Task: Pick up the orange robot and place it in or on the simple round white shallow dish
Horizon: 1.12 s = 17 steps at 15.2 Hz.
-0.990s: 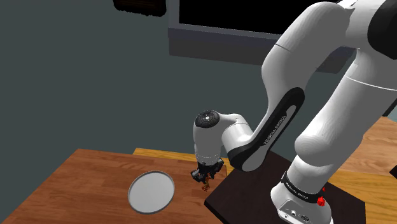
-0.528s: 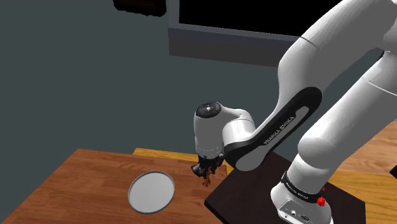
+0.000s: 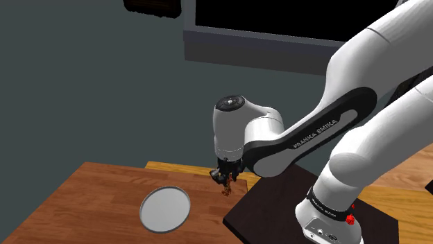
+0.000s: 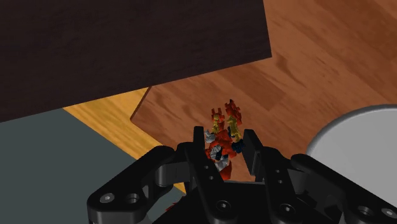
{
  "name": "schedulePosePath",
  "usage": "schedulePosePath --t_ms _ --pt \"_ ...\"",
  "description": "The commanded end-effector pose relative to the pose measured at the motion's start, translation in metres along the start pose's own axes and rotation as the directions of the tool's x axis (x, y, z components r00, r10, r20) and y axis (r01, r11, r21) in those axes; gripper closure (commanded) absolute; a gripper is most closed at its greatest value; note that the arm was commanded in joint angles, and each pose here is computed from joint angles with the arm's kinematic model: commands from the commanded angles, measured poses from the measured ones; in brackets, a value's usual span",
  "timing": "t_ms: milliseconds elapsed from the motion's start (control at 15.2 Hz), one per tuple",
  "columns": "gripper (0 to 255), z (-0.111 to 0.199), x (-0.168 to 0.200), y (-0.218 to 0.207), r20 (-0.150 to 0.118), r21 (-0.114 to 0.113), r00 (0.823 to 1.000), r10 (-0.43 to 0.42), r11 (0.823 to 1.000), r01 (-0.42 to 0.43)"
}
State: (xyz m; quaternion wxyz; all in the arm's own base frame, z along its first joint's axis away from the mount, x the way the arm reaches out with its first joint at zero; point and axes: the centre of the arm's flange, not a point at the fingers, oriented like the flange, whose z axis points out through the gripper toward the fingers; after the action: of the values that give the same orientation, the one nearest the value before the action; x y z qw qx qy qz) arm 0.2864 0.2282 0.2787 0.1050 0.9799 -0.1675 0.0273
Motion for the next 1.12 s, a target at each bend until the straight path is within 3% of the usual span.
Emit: schedulePosePath --t_ms 0,198,1056 --pt "255 -0.009 0.0 0.001 0.001 0.0 1.0 0.0 1.0 0.0" --pt "255 -0.024 0.001 0.004 0.001 0.0 1.0 0.0 1.0 0.0" --pt "255 -0.055 0.063 -0.153 0.001 0.0 1.0 0.0 1.0 0.0"
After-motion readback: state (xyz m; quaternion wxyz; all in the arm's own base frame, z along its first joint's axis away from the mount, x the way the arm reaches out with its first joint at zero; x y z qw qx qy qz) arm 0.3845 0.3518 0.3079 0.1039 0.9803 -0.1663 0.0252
